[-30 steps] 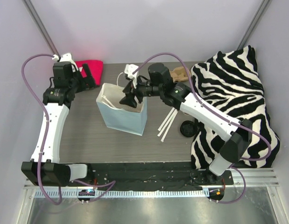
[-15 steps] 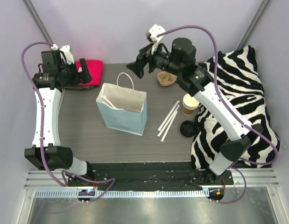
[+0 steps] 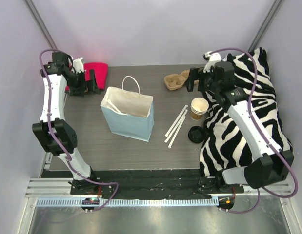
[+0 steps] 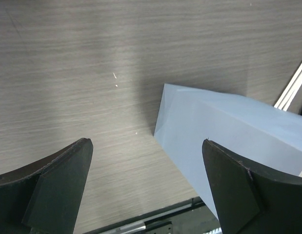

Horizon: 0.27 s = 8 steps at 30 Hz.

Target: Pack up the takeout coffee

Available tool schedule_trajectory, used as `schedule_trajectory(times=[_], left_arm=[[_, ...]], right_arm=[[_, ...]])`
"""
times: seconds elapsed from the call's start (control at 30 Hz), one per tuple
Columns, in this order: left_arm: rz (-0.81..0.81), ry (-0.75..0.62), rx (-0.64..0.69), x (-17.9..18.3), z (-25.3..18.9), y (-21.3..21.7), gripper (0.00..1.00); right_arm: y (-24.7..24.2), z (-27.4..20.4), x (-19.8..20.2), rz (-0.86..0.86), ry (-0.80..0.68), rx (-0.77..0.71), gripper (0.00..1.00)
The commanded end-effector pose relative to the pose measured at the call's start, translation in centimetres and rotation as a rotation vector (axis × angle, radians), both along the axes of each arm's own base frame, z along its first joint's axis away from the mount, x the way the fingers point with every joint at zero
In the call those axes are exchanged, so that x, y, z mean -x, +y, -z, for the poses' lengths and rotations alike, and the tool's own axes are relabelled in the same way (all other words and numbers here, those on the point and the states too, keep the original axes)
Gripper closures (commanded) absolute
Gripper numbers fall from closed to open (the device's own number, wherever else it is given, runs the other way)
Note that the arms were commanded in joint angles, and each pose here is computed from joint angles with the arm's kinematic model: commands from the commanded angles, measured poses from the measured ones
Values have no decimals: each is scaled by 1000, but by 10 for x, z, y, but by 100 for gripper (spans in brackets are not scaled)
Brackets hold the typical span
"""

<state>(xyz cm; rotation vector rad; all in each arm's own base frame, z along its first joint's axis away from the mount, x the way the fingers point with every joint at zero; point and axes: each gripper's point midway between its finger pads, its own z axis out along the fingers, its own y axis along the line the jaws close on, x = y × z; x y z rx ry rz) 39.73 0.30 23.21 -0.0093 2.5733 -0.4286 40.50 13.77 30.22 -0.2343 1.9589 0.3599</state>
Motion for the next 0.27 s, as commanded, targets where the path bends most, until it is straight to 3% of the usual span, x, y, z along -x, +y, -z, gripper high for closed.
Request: schedule_trajectory(times=[0.0, 0.23], left_arm=[[31, 8, 21, 11, 1, -5, 0], [25, -1, -44, 6, 1, 6, 0]], right_arm=[[-26, -18, 18, 61, -75, -19, 2], [-35, -13, 16, 74, -67, -18, 2]])
